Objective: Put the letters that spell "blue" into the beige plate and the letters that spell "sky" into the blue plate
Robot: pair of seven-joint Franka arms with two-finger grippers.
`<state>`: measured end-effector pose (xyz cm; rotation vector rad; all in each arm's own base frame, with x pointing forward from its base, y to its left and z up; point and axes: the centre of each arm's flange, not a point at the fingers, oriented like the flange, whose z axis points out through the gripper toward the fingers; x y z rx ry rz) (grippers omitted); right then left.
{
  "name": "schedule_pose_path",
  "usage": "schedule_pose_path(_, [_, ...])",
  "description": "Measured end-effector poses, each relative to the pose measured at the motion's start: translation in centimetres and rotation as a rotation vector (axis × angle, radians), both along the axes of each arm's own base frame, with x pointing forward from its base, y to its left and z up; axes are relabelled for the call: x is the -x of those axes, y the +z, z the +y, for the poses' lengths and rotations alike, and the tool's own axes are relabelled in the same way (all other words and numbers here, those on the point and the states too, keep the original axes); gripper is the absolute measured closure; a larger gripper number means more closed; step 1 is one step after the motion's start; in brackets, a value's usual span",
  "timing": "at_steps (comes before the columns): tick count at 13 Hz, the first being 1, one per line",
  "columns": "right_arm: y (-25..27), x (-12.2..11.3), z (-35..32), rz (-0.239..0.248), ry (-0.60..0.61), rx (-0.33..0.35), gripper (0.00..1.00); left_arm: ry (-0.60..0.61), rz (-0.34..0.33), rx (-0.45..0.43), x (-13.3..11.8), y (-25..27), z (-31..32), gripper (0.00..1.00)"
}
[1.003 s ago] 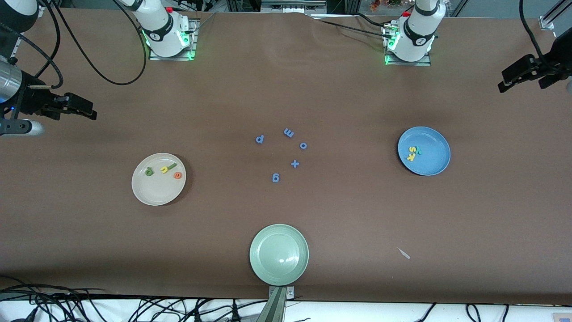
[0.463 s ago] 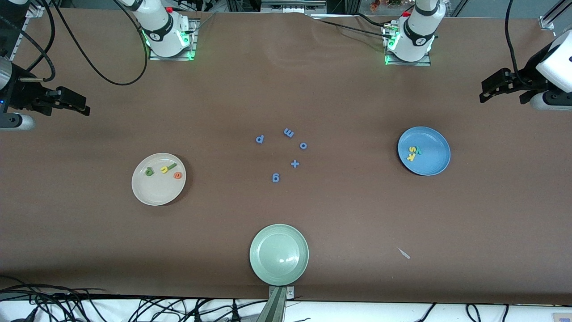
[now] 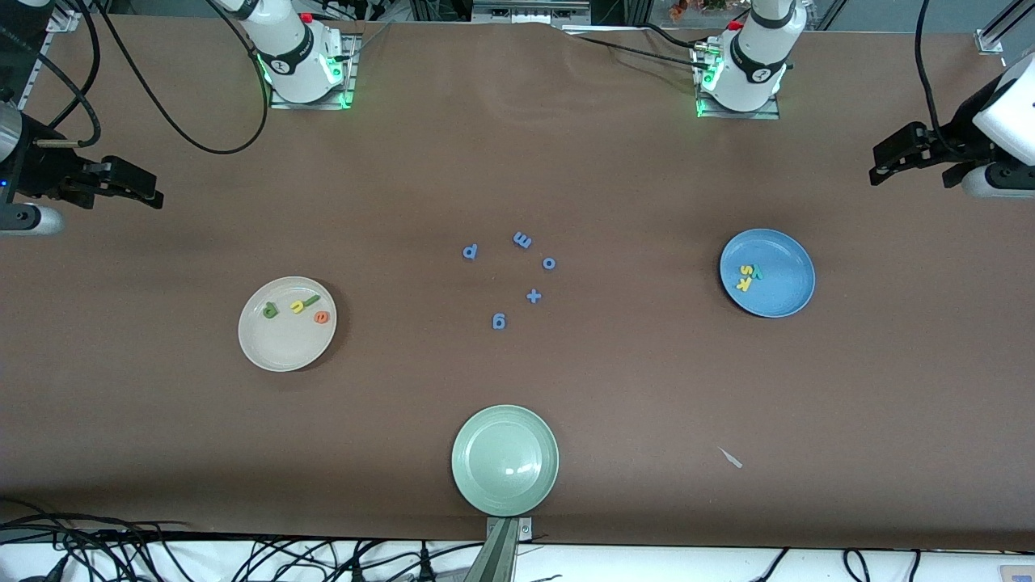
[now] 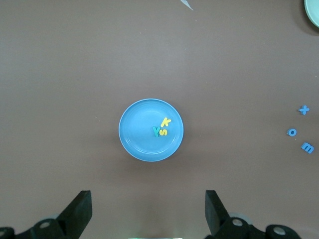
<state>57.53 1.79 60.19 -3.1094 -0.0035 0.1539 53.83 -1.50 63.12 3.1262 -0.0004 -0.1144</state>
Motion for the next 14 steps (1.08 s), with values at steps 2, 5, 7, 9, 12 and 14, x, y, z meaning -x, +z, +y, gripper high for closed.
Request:
schedule_pose_path(2, [0.0, 0.0, -0.1, 0.000, -0.001, 0.001, 0.00, 0.032, -0.001, 0.000, 0.0, 0.0, 1.8, 0.00])
schedule_pose_path(5, [-0.2, -0.1, -0.1, 0.003, -0.001, 0.002, 0.00, 0.065, -0.001, 0.000, 0.0, 0.0, 3.7, 0.00])
schedule_pose_path(7, [-0.6, -0.3, -0.1, 0.010, -0.001, 0.003, 0.00, 0.057, -0.001, 0.000, 0.0, 0.0, 3.3, 0.00])
schedule_pose_path(9, [-0.8, -0.4, -0.1, 0.014, 0.001, 0.004, 0.00, 0.048, -0.001, 0.000, 0.0, 0.0, 2.8, 0.00])
schedule_pose_path(12, [-0.8, -0.4, -0.1, 0.013, 0.003, 0.004, 0.00, 0.040, 0.001, 0.000, 0.0, 0.0, 2.4, 0.00])
schedule_pose_path(14, [-0.8, -0.4, -0.1, 0.013, 0.004, 0.004, 0.00, 0.039, 0.006, 0.001, -0.2, -0.3, 2.4, 0.00])
